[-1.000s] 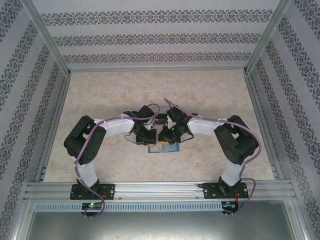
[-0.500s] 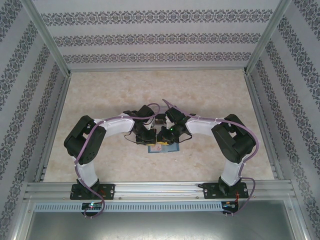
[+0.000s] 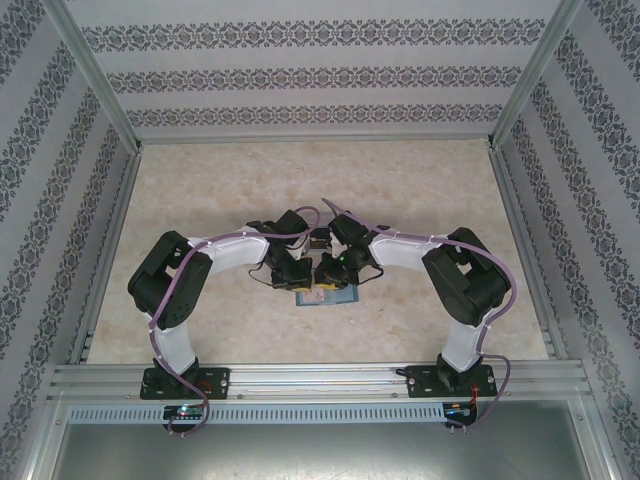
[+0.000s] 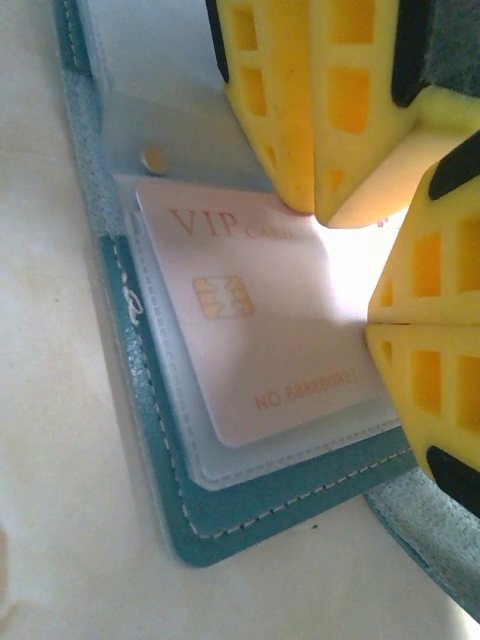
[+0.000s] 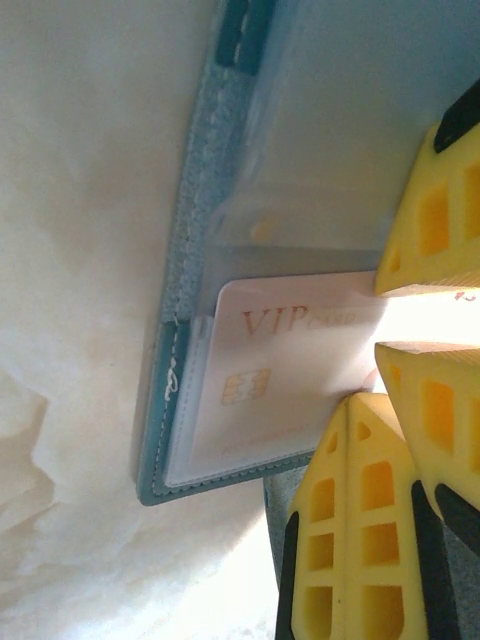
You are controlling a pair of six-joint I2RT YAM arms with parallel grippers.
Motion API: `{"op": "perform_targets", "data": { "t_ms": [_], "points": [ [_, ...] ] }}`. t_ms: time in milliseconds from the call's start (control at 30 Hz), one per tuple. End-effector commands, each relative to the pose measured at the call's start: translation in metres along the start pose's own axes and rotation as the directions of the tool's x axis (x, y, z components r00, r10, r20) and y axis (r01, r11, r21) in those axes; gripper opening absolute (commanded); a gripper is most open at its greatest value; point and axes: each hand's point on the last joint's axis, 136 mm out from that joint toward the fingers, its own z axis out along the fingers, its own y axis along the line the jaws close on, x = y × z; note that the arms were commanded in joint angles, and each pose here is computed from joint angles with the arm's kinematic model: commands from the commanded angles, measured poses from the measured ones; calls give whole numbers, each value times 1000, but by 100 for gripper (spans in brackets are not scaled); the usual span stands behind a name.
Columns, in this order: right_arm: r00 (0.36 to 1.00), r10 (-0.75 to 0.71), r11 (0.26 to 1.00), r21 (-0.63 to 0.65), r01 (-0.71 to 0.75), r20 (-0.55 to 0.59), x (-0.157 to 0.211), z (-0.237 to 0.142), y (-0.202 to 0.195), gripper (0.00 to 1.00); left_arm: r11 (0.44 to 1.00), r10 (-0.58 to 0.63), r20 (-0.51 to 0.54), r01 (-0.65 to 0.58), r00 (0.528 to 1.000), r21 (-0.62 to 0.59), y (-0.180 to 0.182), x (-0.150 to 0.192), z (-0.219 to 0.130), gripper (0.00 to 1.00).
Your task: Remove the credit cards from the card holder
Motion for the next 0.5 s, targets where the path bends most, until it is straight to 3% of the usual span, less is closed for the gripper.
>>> {"op": "perform_targets", "data": {
  "t_ms": [0,467],
  "points": [
    [1000,-7,996,94,8,-7,4,0,-17,21,999,-1,-3,1,1000,-36,6,0,-6,5],
    [1000,-19,997,76,19,5,2,-9,-12,21,996,-9,-18,7,1000,-88,17,1,-2,5]
  ]
}}
